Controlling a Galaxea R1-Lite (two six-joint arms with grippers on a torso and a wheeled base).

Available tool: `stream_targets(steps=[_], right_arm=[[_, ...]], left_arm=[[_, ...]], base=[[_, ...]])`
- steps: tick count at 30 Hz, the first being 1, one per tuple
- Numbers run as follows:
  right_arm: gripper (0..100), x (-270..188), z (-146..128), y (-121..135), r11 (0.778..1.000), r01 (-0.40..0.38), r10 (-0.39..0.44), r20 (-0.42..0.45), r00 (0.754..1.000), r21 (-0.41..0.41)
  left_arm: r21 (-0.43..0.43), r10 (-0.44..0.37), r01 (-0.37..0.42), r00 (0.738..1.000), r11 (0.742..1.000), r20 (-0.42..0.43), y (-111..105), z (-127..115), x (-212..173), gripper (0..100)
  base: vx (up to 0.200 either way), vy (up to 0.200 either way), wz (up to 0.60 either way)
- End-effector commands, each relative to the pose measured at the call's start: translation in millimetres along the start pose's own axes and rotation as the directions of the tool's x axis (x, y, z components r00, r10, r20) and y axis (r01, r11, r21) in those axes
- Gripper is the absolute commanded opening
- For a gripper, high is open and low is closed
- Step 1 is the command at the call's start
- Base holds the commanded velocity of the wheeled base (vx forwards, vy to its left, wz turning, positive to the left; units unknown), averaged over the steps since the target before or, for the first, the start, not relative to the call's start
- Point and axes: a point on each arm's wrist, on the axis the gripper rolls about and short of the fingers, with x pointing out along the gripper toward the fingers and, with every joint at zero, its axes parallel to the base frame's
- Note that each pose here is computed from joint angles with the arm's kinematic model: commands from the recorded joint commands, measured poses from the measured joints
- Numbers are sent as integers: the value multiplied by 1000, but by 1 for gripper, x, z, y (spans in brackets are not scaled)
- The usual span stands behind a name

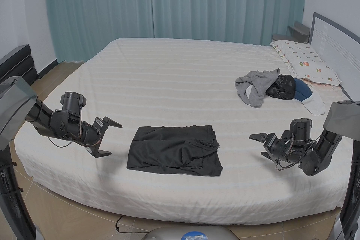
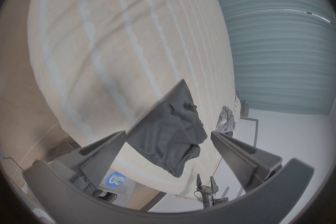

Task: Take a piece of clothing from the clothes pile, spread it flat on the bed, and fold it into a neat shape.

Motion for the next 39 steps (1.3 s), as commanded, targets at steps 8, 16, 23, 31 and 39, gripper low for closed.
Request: stream_targets(steps=[8, 16, 23, 31, 39], right_arm=[[100, 21, -25, 52, 987, -16, 13, -22, 1000, -160], [100, 37, -38, 72, 937, 74, -71, 20, 997, -341], [100, 42, -39, 70, 871, 185, -157, 100, 983, -455], [100, 39, -35, 67, 828, 263, -217, 149, 965, -495], [100, 47, -38, 68, 816, 278, -254, 117, 960, -507]], left_arm=[[-2, 4, -4, 1000, 1000, -2, 1, 0, 2, 100], [0, 9, -9, 1000, 1000, 4, 2, 0, 2, 100], [-3, 14, -14, 1000, 1000, 8, 2, 0, 5, 100], [0, 18, -18, 1000, 1000, 4, 2, -1, 5, 100], [4, 18, -18, 1000, 1000, 4, 2, -1, 5, 100]], base=[[0, 200, 0], [0, 175, 0], [0, 0, 0], [100, -100, 0], [50, -50, 0]])
